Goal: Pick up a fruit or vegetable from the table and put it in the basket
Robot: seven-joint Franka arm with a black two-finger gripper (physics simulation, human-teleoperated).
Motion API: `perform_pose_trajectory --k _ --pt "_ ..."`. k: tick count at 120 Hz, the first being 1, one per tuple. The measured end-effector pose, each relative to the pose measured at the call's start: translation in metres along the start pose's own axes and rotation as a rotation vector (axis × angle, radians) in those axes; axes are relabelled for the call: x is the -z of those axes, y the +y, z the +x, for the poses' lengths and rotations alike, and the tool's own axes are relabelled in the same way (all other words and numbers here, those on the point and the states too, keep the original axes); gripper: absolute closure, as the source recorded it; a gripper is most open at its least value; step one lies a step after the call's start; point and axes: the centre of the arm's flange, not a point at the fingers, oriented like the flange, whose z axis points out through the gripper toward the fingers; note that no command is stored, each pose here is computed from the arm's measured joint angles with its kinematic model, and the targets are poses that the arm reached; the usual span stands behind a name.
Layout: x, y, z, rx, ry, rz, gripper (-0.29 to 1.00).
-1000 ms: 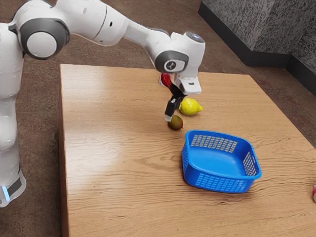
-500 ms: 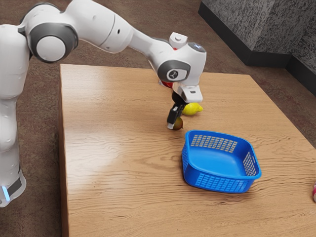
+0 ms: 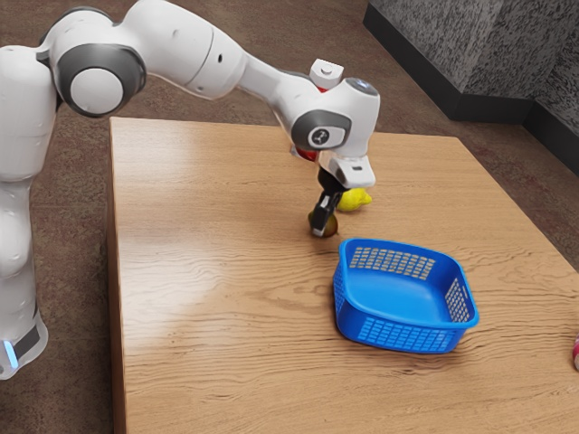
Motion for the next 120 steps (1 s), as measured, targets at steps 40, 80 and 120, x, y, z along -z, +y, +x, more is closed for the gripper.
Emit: perform_pose_trajectory --k 40,80,120 --pt "0.085 0.014 -0.008 0.039 0.042 0.043 0.39" --pt "0.150 0.077 0.016 -0.031 0.078 0.056 0.41" --pt "0.167 0.178 0.089 -0.199 0.128 0.040 0.42"
